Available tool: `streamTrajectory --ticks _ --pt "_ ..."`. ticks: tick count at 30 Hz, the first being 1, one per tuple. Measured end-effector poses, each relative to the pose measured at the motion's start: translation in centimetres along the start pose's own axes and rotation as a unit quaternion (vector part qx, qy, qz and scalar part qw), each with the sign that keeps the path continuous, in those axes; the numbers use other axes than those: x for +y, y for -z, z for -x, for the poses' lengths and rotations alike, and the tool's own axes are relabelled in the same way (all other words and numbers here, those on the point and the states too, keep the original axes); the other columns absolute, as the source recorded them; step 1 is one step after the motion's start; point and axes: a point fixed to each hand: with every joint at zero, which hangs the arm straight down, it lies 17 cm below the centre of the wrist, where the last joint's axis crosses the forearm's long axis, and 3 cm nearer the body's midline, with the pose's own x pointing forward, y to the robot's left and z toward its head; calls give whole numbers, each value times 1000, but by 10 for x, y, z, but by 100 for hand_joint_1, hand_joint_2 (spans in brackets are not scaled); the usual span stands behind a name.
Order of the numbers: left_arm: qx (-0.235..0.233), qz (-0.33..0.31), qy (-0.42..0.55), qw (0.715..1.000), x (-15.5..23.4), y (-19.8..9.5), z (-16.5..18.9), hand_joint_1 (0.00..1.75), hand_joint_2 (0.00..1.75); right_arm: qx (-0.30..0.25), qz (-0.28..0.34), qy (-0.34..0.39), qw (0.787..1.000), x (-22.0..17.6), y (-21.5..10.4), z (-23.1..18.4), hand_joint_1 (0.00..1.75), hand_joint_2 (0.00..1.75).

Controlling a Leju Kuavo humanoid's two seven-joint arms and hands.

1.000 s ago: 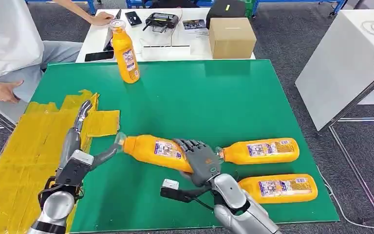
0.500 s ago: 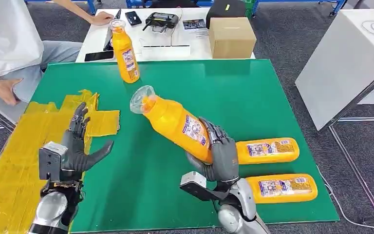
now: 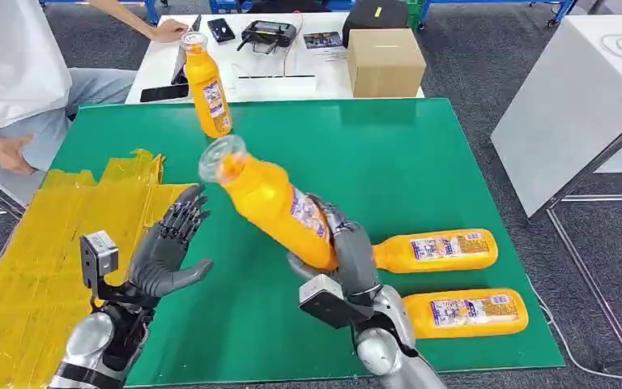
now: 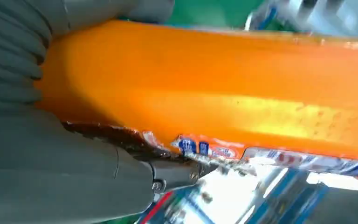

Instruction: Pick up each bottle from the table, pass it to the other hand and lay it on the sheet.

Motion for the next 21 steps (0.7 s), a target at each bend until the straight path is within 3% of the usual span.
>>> streamTrajectory --ticks 11,21 --pt "-6 30 -19 999 -19 10 -2 0 175 -24 -116 3 993 71 -5 -16 175 175" --pt "-6 33 -26 999 -20 10 -1 0 175 -31 -158 -8 987 94 -7 -16 175 175"
